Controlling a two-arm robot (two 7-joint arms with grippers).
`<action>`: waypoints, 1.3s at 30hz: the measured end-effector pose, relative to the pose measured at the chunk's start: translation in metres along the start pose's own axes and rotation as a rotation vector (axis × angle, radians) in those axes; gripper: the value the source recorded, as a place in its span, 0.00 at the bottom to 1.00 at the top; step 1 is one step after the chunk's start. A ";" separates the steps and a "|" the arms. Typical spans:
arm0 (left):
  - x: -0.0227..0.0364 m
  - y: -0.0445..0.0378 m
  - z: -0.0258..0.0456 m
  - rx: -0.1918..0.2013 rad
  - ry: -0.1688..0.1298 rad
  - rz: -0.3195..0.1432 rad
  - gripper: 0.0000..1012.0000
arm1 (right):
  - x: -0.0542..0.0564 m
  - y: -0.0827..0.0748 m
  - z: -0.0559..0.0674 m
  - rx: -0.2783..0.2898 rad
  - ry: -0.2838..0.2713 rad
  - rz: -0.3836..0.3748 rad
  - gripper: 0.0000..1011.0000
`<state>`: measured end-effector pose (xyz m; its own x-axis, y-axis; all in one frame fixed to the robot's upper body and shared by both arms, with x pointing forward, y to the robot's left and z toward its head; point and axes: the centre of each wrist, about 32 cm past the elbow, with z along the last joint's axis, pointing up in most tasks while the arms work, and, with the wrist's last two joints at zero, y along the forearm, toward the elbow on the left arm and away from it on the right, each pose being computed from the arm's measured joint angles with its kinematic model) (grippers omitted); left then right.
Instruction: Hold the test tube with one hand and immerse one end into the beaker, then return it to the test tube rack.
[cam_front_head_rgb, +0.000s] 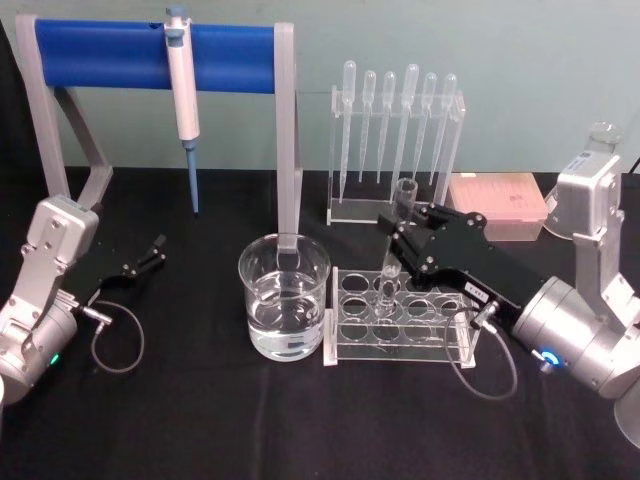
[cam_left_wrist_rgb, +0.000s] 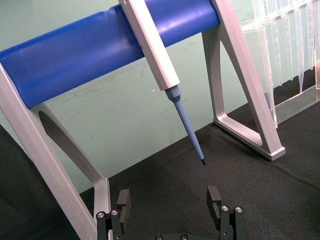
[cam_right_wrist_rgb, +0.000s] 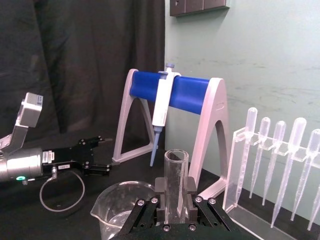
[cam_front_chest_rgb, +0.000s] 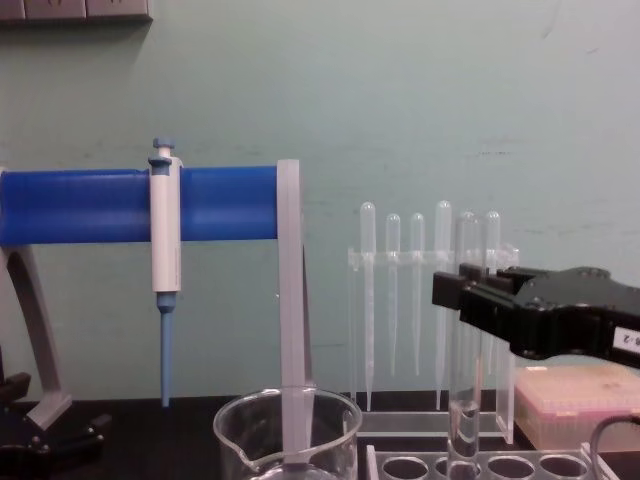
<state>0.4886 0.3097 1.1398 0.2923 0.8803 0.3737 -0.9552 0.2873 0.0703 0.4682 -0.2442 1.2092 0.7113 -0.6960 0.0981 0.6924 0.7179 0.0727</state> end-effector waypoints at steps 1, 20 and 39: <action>0.0000 0.0000 0.0000 0.000 0.000 0.000 0.99 | 0.000 0.000 -0.001 0.000 0.000 0.001 0.23; 0.0000 0.0000 0.0000 0.000 0.000 0.000 0.99 | -0.001 0.004 -0.022 -0.057 -0.006 0.014 0.23; 0.0000 0.0000 0.0000 0.000 0.000 0.000 0.99 | 0.002 0.007 -0.023 -0.116 -0.014 0.021 0.66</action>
<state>0.4886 0.3097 1.1398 0.2923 0.8803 0.3737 -0.9552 0.2874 0.0703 0.4771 -0.2404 1.1873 0.7244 -0.6802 0.1118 0.6875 0.7248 -0.0446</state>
